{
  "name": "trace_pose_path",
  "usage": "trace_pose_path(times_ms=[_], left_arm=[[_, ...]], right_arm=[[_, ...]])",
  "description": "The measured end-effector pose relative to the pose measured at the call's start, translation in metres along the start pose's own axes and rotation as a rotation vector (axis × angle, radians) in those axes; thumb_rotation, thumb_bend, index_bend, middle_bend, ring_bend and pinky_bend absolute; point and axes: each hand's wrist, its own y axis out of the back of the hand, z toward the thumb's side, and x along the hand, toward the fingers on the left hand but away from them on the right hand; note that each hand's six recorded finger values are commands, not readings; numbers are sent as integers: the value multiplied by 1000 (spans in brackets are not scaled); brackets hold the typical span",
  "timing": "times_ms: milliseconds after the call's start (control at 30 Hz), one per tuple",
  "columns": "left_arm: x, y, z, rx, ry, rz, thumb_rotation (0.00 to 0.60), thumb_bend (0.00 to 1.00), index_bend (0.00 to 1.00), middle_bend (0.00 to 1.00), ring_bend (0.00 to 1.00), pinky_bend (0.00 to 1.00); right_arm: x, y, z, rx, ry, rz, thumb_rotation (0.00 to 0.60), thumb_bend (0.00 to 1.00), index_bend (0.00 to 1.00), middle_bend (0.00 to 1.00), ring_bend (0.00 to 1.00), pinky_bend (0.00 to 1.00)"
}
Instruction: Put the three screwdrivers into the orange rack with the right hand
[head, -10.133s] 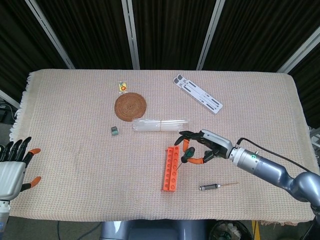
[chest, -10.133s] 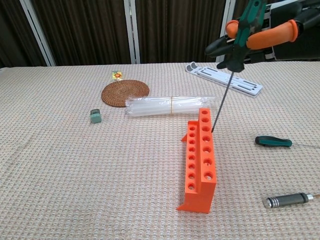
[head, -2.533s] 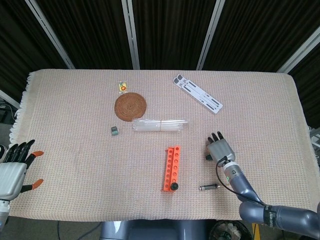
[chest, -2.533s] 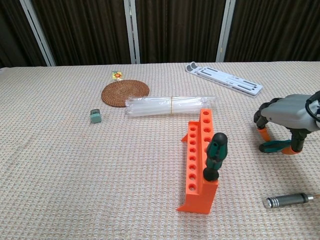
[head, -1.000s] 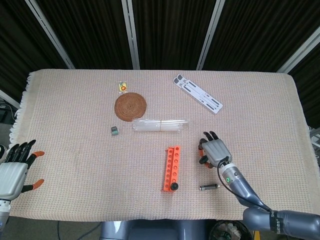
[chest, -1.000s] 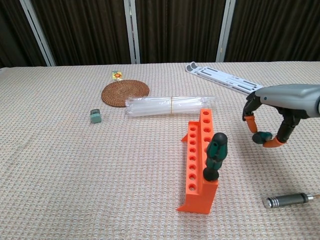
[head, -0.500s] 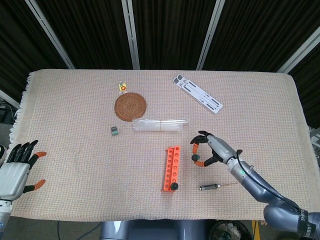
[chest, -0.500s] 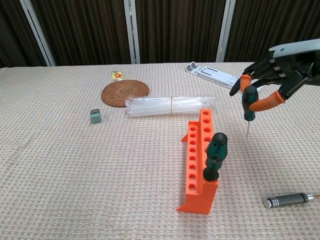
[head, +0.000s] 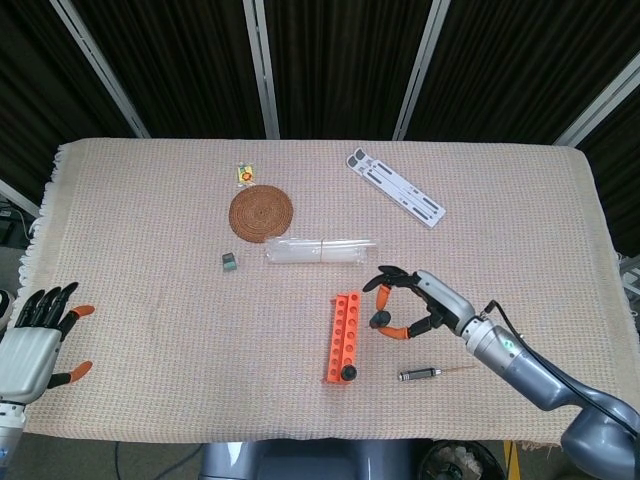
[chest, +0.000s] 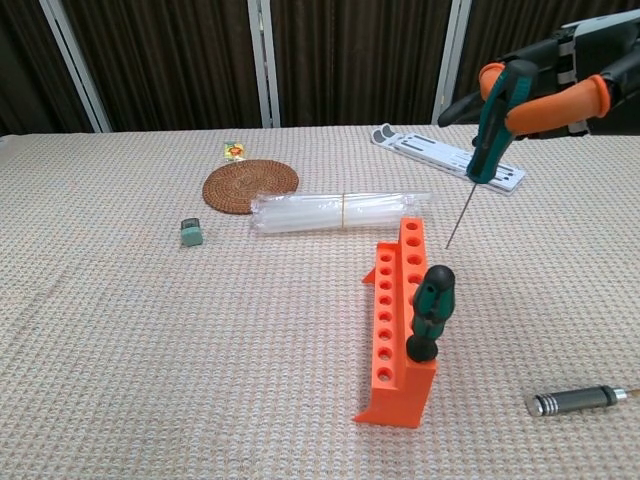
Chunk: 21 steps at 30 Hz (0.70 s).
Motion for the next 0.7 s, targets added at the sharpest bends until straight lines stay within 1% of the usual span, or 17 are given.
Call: trace_pose_path(times_ms=[67,200,300,400,500,700], left_arm=[[0,0,0,0,1,-1,600,137,257,0,0,0],[-1,-1,-2,-1,6,-4,600,138,257,0,0,0],[-1,-1,-4,-2,12,-2,600,137,257,0,0,0],[-1,-1,-5,-4,13,0,600,138,257,0,0,0],[-2,-2,-6,-5,14,-2,600,138,257,0,0,0],[-2,-2,-9,-7,20,-1,600,139,257,0,0,0]], right_arm=[[2,-1,1,-21,18,28,600,199,655,276,0,0],[6,-6,-3,-62,38,117,600,199,655,277,0,0],[6,-10,-7,-70,35,183,600,199,654,277,0,0],[0,-11,-14,-50,9,222,600,200,655,277,0,0],[-5,-13,-17,-47,-1,233,600,200,656,277,0,0],[-11,-10,-20,-48,-4,215,600,199,660,279,0,0]])
